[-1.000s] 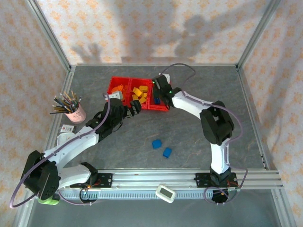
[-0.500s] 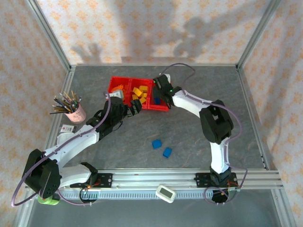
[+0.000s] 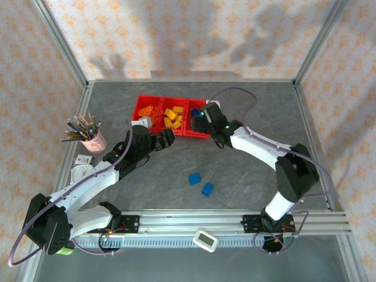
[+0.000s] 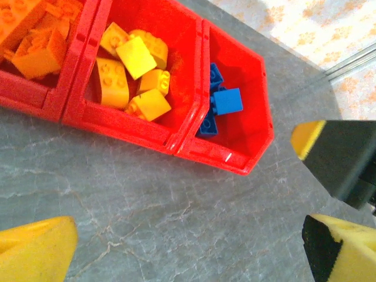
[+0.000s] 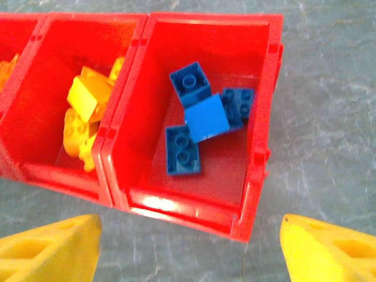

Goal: Sort the legos into containers by color
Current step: Pick up the lego from the bottom-center of the table.

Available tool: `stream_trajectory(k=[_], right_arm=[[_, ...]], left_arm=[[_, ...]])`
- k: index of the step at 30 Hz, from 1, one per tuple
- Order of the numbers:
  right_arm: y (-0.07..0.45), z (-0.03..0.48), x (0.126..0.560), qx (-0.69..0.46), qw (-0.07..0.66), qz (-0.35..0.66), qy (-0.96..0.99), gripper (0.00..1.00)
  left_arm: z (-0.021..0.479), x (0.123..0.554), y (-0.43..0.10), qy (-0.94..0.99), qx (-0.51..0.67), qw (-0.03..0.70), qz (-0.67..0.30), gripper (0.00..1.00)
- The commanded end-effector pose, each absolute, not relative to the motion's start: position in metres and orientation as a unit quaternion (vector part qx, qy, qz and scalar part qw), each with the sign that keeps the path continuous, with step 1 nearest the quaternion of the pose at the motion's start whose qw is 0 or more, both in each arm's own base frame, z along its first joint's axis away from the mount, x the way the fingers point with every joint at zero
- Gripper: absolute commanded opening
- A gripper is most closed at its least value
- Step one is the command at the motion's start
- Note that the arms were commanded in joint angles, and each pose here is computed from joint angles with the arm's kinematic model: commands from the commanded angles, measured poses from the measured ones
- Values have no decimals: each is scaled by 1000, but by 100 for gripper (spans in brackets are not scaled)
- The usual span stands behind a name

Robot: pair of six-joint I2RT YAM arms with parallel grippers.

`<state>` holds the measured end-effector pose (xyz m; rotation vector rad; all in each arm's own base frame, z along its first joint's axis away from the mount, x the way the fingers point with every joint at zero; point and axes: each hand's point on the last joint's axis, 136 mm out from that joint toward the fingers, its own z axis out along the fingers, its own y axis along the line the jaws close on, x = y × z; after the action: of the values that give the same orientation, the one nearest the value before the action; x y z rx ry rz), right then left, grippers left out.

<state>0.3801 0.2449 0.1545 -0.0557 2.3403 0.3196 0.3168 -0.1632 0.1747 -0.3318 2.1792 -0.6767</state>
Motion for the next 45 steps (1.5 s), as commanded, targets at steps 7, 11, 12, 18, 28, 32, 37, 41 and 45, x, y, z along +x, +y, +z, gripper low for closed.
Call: stream_trajectory(k=[7, 11, 12, 18, 28, 32, 37, 41, 45], right_arm=[[228, 124, 304, -6, 330, 117, 937, 84], [221, 106, 275, 5, 307, 104, 946, 85], [218, 101, 267, 8, 302, 100, 948, 86], [218, 79, 231, 25, 274, 107, 955, 88], [224, 47, 176, 37, 235, 103, 966, 89], [224, 39, 162, 40, 231, 92, 968, 88], [221, 27, 153, 41, 221, 82, 971, 84], [209, 20, 149, 40, 219, 55, 973, 78], [201, 18, 147, 38, 217, 44, 974, 67]], left_arm=[[159, 288, -181, 863, -131, 389, -294, 99], [154, 279, -186, 864, -131, 389, -292, 99], [152, 277, -187, 865, -131, 388, -291, 99], [140, 266, -192, 866, -139, 377, -296, 99], [125, 256, -190, 871, -149, 365, -294, 99], [123, 256, -188, 871, -150, 366, -291, 99], [123, 256, -188, 871, -151, 366, -291, 99], [124, 257, -189, 871, -148, 367, -290, 99], [123, 257, -188, 871, -148, 368, -288, 99]])
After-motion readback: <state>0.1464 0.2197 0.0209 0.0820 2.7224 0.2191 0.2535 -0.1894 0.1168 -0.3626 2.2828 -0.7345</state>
